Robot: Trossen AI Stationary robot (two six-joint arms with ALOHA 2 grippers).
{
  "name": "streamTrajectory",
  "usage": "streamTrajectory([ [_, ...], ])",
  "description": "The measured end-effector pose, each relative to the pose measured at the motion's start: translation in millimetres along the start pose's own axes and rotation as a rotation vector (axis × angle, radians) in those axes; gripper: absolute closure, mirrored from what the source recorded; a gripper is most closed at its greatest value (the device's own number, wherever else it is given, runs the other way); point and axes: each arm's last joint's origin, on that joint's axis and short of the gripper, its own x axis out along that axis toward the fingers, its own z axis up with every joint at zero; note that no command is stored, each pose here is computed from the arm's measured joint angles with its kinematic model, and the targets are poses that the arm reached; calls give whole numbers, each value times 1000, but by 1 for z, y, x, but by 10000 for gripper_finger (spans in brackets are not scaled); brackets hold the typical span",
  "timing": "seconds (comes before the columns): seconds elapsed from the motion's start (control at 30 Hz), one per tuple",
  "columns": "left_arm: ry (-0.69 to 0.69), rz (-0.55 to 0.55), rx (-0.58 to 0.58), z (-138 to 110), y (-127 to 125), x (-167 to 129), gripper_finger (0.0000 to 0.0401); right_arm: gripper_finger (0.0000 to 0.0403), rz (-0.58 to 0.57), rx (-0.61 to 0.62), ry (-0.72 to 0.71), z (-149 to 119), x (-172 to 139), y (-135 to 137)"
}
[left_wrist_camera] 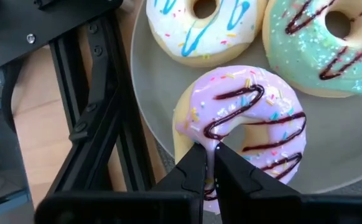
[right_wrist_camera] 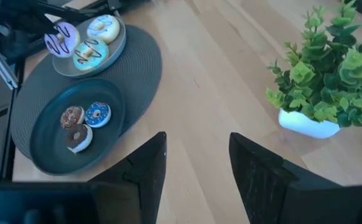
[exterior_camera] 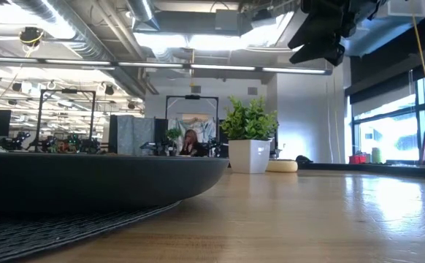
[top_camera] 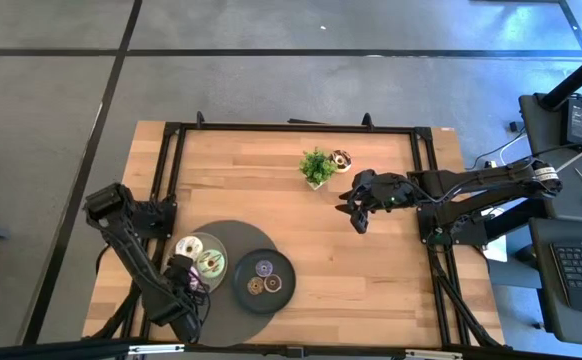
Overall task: Pick & Place donuts
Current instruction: Put the big purple donut on the gray plate
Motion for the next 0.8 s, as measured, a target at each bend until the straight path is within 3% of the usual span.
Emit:
streamTrajectory([
  [0.57, -20, 16, 23, -2, -4, 5, 344, 227, 6, -3, -11, 1, 0, 1],
  [0.8, 10, 46, 14, -3, -3, 5, 292, 227, 5, -3, -11, 1, 0, 0],
])
